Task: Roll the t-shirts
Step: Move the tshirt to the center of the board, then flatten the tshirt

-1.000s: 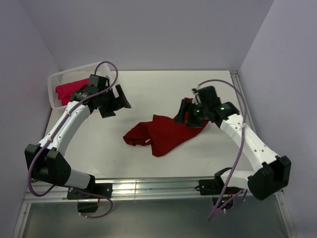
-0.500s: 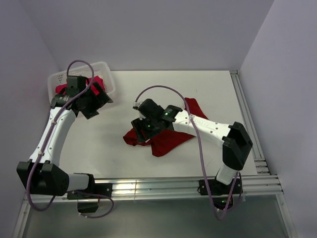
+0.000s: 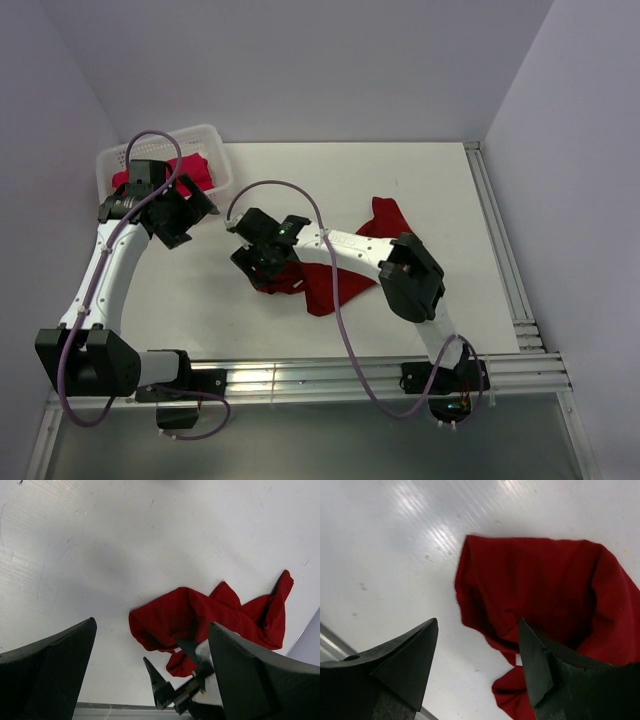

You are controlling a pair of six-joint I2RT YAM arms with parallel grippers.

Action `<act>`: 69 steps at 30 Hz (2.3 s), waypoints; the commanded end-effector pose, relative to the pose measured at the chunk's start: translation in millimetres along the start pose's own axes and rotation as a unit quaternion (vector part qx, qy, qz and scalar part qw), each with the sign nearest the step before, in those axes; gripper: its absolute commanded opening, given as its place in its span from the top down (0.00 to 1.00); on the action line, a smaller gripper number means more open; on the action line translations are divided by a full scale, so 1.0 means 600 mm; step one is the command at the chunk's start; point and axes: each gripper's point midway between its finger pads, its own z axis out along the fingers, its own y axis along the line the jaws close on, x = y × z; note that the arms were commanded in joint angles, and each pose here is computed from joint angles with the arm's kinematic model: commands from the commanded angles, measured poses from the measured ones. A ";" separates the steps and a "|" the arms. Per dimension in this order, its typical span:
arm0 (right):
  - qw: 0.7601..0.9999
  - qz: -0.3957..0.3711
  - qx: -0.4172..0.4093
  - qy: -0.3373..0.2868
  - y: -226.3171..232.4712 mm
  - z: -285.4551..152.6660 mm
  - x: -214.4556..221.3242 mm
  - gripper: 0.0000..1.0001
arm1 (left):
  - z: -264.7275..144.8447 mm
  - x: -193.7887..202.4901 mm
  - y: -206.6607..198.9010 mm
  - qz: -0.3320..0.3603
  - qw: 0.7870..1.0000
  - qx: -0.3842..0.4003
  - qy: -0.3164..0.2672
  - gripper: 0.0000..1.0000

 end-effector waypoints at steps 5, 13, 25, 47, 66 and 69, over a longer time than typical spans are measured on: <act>0.998 -0.008 0.064 0.016 -0.049 0.024 0.036 0.30 | -0.006 -0.006 0.000 0.012 1.000 0.002 -0.010 0.00; 0.995 0.051 0.081 0.007 -0.096 0.028 0.026 0.72 | 0.002 0.003 0.003 0.022 1.000 0.007 0.002 0.01; 0.983 0.117 0.055 -0.128 -0.131 -0.137 -0.099 1.00 | 0.029 0.034 -0.048 0.070 0.994 0.066 0.052 0.00; 0.957 0.228 -0.041 -0.176 -0.130 -0.203 -0.093 1.00 | 0.092 0.124 -0.222 0.098 0.967 0.207 0.112 0.29; 0.952 0.260 -0.033 -0.156 -0.147 -0.175 -0.076 1.00 | 0.010 0.108 -0.209 0.124 0.966 0.225 0.034 0.05; 0.948 0.272 -0.042 -0.162 -0.153 -0.177 -0.080 1.00 | 0.005 0.119 -0.194 0.123 0.964 0.231 0.039 0.11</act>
